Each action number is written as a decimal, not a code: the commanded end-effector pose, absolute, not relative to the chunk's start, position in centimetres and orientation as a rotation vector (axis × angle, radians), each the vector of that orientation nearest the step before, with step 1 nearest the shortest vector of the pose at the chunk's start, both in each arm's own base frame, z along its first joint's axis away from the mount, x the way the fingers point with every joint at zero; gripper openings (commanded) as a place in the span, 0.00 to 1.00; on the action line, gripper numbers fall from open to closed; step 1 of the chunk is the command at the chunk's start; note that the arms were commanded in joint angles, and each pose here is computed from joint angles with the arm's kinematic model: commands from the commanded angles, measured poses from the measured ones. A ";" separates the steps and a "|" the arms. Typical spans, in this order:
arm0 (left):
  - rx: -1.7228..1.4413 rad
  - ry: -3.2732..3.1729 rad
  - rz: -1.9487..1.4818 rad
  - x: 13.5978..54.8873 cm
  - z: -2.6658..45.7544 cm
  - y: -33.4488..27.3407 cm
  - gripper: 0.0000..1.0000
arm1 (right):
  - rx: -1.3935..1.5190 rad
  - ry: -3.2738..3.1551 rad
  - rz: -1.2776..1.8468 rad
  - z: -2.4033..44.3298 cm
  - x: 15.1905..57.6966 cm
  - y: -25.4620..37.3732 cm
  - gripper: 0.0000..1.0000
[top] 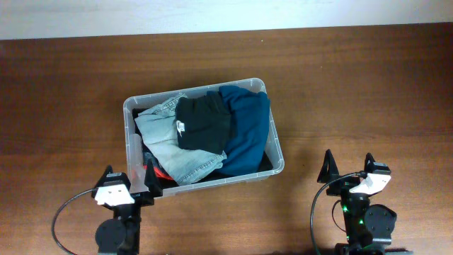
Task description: Pack container
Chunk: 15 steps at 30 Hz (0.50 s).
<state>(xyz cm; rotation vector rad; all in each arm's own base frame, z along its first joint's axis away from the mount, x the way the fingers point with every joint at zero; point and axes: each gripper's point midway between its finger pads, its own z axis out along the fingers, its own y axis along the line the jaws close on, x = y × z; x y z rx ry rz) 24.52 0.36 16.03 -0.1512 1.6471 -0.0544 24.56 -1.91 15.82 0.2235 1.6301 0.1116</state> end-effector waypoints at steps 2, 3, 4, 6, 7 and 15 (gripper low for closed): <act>-0.022 1.646 -0.010 24.5 15.8 -0.3 0.99 | 0.216 1.630 0.107 15.7 24.5 -1.9 0.98; -0.013 1.646 0.001 24.6 15.9 -0.3 0.99 | 0.217 1.630 0.107 15.7 24.5 -1.9 0.98; -0.011 1.646 0.008 24.6 15.8 -0.2 1.00 | 0.217 1.630 0.107 15.7 24.5 -1.9 0.98; -0.020 1.647 0.017 24.6 15.8 0.1 0.99 | 0.217 1.630 0.107 15.7 24.5 -1.9 0.98; -0.025 1.647 0.021 24.6 15.8 0.2 0.99 | 0.217 1.630 0.107 15.7 24.5 -1.9 0.98; 0.002 1.648 -0.004 24.5 15.8 -0.6 0.99 | 0.217 1.630 0.107 15.7 24.5 -1.9 0.98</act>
